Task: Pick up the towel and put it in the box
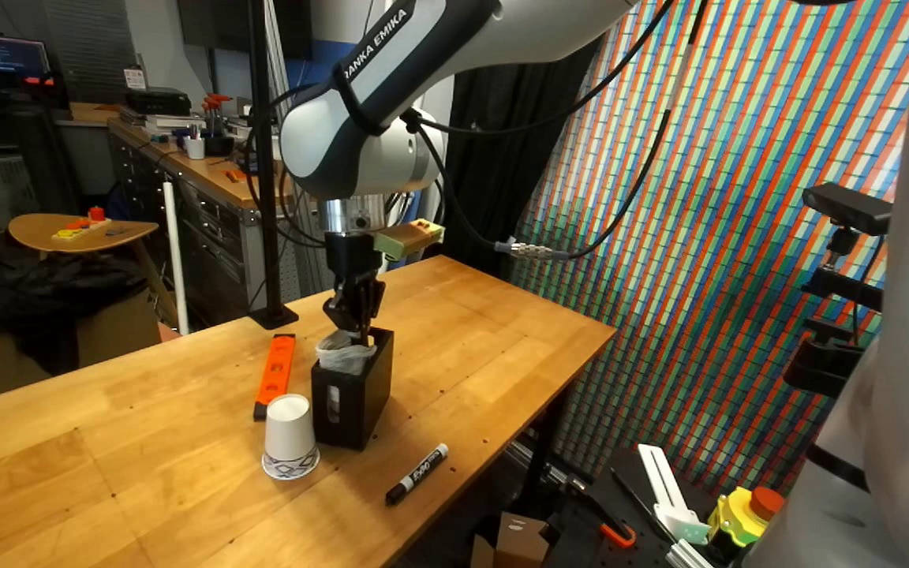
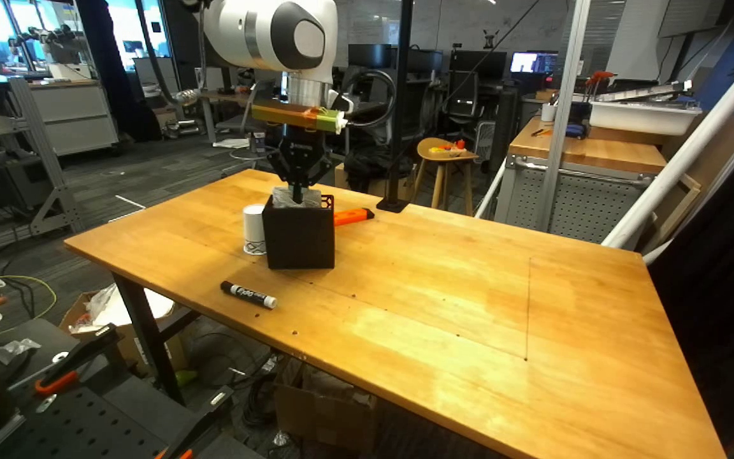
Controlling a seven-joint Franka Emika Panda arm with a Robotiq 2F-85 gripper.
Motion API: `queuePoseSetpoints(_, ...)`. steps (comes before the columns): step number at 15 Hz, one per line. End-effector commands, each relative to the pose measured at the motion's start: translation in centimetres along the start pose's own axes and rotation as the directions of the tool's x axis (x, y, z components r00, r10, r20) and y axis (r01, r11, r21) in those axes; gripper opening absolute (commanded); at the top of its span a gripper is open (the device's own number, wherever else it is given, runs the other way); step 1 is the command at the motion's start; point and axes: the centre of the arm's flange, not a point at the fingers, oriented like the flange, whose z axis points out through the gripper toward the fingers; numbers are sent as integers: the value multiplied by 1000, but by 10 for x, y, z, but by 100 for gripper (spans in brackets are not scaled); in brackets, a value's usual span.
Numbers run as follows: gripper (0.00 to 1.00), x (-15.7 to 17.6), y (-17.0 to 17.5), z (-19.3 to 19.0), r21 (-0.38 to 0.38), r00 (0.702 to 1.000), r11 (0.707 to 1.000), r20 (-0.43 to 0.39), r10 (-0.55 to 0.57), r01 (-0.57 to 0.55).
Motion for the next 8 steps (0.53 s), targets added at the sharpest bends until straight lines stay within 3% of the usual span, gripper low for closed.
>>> queuePoseSetpoints(1, 1, 12, 14, 0, -2, 1000, 1000, 10, -21, 21)
queuePoseSetpoints(8, 1, 17, 28, 16, 8, 999, 1000, 26, -30, 30)
